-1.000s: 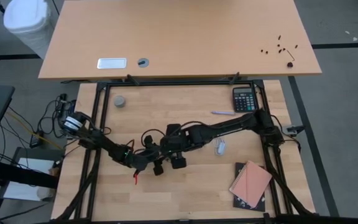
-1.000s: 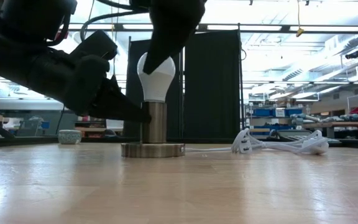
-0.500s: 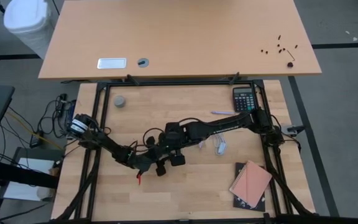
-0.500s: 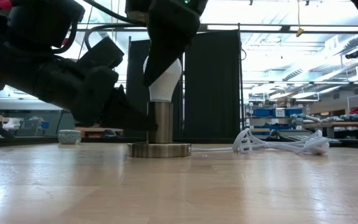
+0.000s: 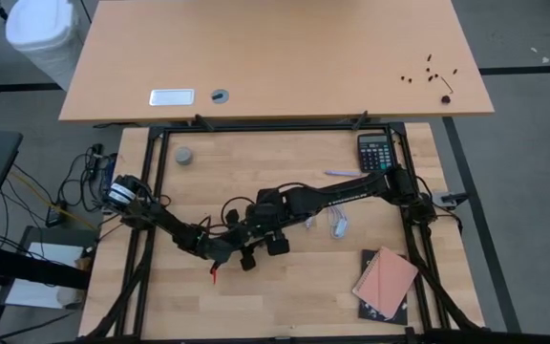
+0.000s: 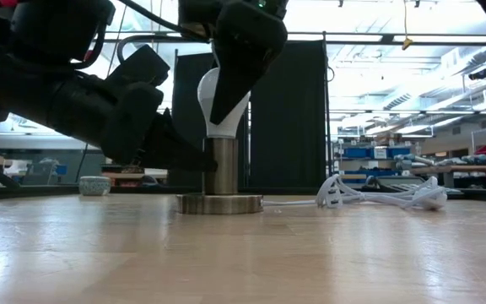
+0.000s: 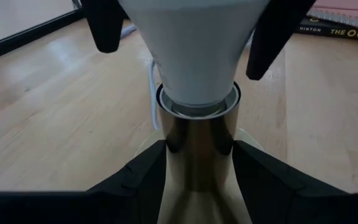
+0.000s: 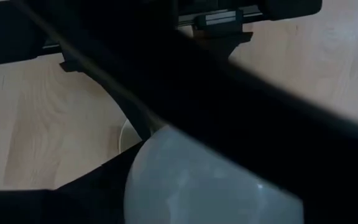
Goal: Screw lightbulb
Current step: Insert the lightbulb into the bronze lamp socket
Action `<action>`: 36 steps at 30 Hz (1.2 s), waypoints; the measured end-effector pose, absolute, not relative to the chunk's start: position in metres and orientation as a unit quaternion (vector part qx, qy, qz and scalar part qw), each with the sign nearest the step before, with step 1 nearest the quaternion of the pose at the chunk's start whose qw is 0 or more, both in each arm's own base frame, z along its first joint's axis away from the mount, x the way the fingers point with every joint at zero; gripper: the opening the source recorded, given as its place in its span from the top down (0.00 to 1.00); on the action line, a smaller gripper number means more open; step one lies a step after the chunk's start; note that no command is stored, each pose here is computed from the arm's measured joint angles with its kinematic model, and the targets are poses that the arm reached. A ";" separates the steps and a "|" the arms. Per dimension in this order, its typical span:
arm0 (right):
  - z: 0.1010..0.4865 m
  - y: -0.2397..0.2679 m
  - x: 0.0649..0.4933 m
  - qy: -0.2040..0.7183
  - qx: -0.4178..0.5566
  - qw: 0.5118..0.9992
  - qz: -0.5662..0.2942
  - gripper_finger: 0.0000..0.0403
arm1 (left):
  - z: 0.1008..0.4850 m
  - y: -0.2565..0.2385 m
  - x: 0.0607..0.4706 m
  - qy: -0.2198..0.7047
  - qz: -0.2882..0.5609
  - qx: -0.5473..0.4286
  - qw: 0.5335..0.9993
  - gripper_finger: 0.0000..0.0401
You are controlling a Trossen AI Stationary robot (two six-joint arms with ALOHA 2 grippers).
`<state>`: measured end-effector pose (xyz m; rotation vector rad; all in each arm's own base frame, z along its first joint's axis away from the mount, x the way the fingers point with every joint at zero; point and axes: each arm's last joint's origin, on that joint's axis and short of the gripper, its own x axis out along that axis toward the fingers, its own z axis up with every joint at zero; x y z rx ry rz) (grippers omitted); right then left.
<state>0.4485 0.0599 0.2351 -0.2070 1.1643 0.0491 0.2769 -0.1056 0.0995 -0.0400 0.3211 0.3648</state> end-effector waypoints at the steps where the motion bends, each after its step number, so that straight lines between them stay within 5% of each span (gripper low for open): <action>1: 0.235 0.060 0.448 0.550 -0.098 0.829 0.023 0.30 | 0.100 -0.106 0.277 0.158 0.180 -0.021 0.971 0.53; 27: 0.237 0.078 0.448 0.510 0.080 0.843 -0.150 0.31 | 0.102 -0.107 0.278 0.141 0.180 -0.057 0.972 0.53; 36: 0.226 0.081 0.451 0.513 0.071 0.841 -0.158 0.31 | 0.104 -0.106 0.279 0.136 0.178 -0.048 0.973 0.53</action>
